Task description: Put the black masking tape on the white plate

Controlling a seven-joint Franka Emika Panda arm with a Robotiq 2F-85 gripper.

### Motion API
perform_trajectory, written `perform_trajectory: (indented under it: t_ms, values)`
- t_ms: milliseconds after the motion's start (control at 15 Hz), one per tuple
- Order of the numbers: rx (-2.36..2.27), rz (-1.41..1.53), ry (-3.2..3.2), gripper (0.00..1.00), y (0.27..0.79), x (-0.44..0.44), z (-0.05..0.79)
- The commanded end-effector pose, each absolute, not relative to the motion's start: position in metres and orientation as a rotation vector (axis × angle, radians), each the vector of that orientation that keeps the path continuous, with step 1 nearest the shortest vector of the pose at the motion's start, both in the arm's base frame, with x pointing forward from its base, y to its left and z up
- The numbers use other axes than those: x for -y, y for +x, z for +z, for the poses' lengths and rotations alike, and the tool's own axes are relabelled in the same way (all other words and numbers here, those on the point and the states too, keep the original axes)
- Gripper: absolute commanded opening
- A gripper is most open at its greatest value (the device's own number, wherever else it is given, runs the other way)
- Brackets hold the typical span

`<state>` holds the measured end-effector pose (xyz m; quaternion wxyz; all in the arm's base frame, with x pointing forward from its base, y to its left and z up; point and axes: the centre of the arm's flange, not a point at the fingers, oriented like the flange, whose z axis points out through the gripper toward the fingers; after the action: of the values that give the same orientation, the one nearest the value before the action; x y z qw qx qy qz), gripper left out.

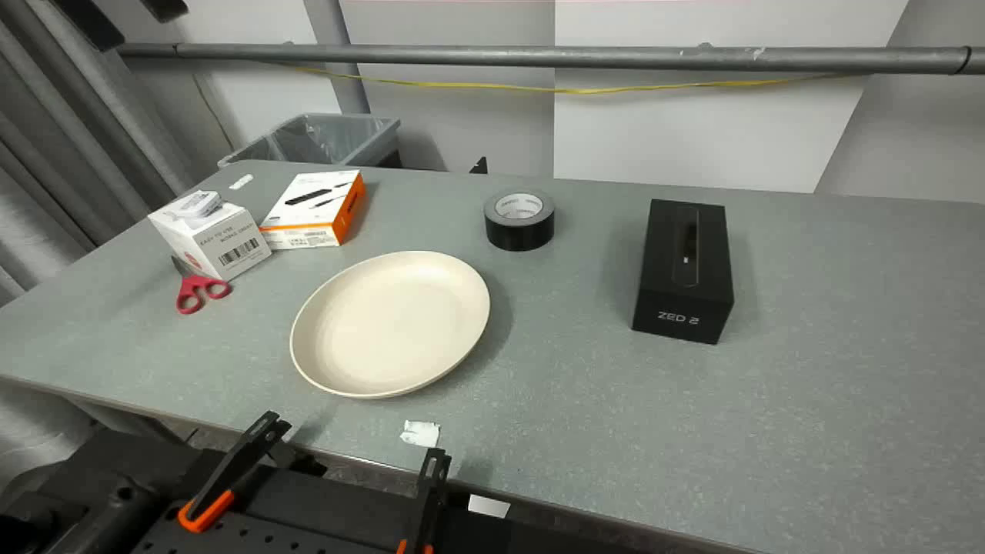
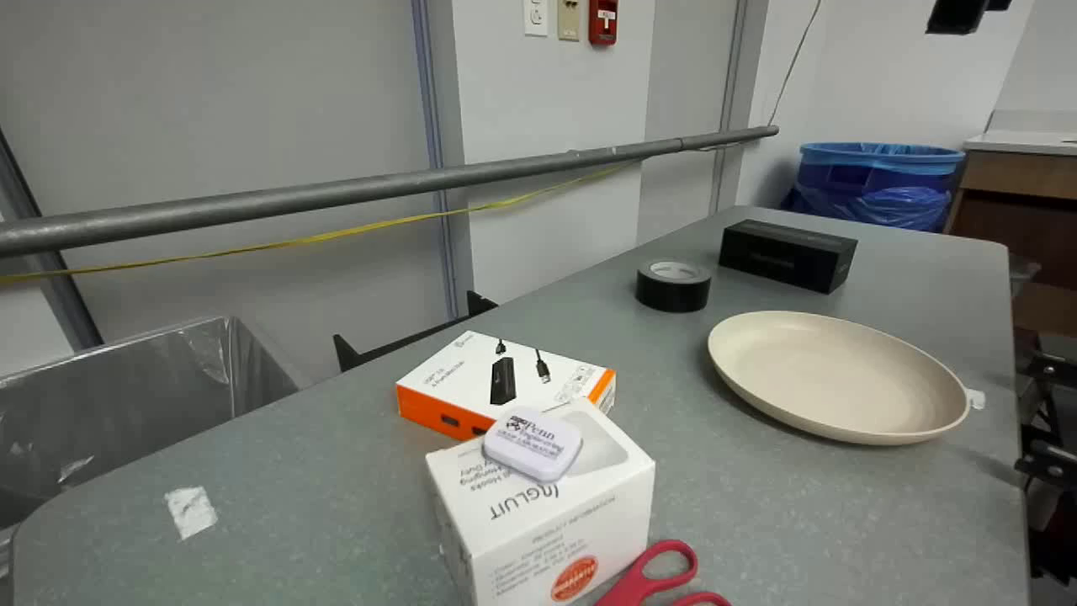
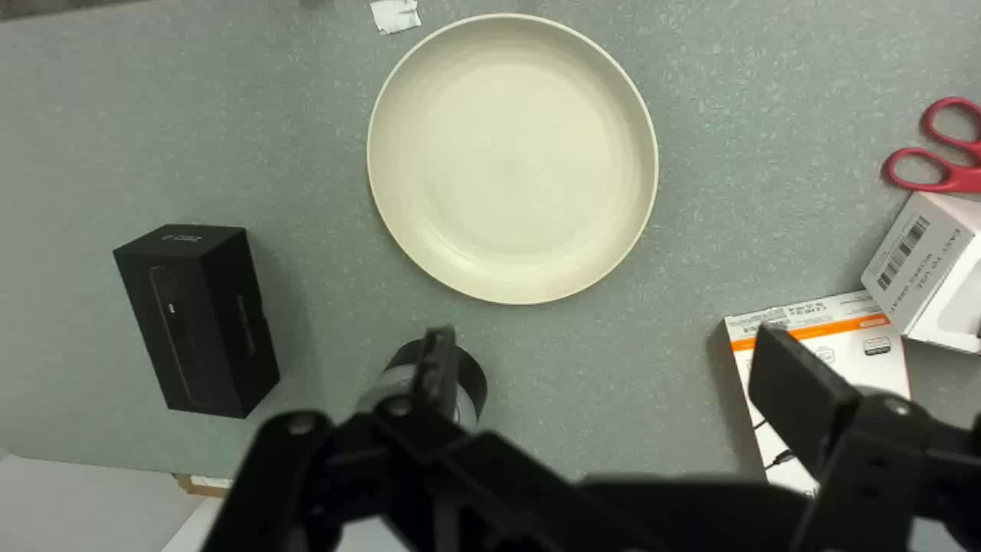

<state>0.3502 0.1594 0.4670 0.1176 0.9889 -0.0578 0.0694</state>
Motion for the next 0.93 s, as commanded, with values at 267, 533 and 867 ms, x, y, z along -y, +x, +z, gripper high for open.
perform_trajectory:
  t_ms: [267,533,867]
  values:
    - [0.141,0.199,2.901,1.00,0.355,-0.159,0.465]
    - [0.143,0.244,2.942,1.00,0.415,-0.131,0.438]
    - [0.272,0.240,2.937,1.00,0.476,-0.077,0.391]
